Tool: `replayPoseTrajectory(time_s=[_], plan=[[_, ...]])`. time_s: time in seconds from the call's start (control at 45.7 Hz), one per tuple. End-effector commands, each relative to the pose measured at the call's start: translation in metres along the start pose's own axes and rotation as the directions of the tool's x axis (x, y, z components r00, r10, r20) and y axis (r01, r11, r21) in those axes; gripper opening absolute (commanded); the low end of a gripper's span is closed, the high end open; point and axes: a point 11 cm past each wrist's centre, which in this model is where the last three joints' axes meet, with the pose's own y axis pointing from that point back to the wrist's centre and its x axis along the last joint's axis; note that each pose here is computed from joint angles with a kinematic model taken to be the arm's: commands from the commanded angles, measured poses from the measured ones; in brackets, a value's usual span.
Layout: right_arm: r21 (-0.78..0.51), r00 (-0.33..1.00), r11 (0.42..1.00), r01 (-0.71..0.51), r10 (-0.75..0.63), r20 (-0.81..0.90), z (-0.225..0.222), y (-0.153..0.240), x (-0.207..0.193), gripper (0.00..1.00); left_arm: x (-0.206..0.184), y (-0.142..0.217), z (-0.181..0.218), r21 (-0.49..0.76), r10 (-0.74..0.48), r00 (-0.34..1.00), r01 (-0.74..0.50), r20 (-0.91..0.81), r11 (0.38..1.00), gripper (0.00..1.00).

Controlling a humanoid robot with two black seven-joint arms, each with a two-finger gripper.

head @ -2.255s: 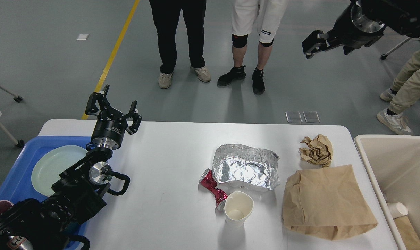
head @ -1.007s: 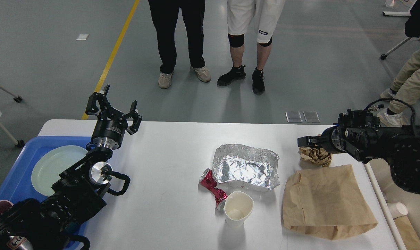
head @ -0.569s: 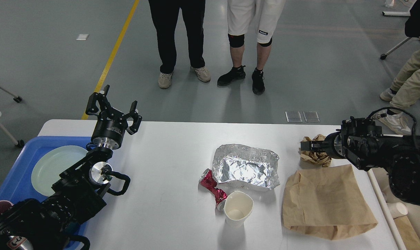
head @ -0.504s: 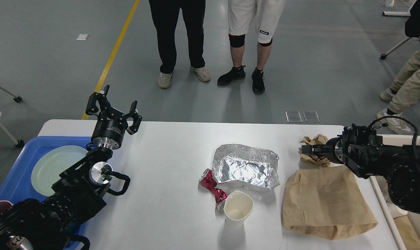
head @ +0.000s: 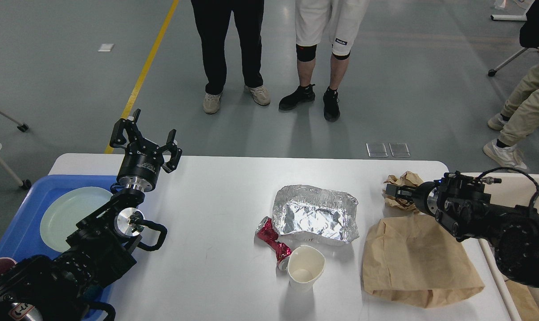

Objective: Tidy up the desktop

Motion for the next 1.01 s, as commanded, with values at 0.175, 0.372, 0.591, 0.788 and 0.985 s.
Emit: replayPoseTrajectory(time_s=[0.175, 0.372, 0.591, 0.788, 0.985], plan=[[0.01, 1.0, 1.0, 0.026, -0.026, -0.003, -0.009, -0.003, -0.007, 0.52, 0.0, 0.0, 0.0, 0.001, 0.0, 1.0, 0.0, 0.0, 1.0, 0.97], [0.021, 0.998, 0.997, 0.069, -0.069, -0.001, -0.016, -0.004, -0.013, 0.26, 0.0, 0.0, 0.0, -0.001, 0.0, 1.0, 0.0, 0.0, 1.0, 0.97], [0.027, 0.989, 0.989, 0.146, -0.146, 0.011, -0.02, -0.002, -0.019, 0.0, 0.0, 0.0, 0.0, -0.001, 0.0, 1.0, 0.0, 0.0, 1.0, 0.97], [0.026, 0.985, 0.985, 0.173, -0.173, 0.019, -0.019, -0.001, -0.02, 0.0, 0.0, 0.0, 0.0, 0.001, 0.001, 1.0, -0.001, 0.001, 1.0, 0.97], [0.025, 0.988, 0.988, 0.154, -0.154, 0.019, -0.018, 0.0, -0.009, 0.0, 0.0, 0.0, 0.0, -0.001, 0.0, 1.0, 0.0, 0.0, 1.0, 0.97]])
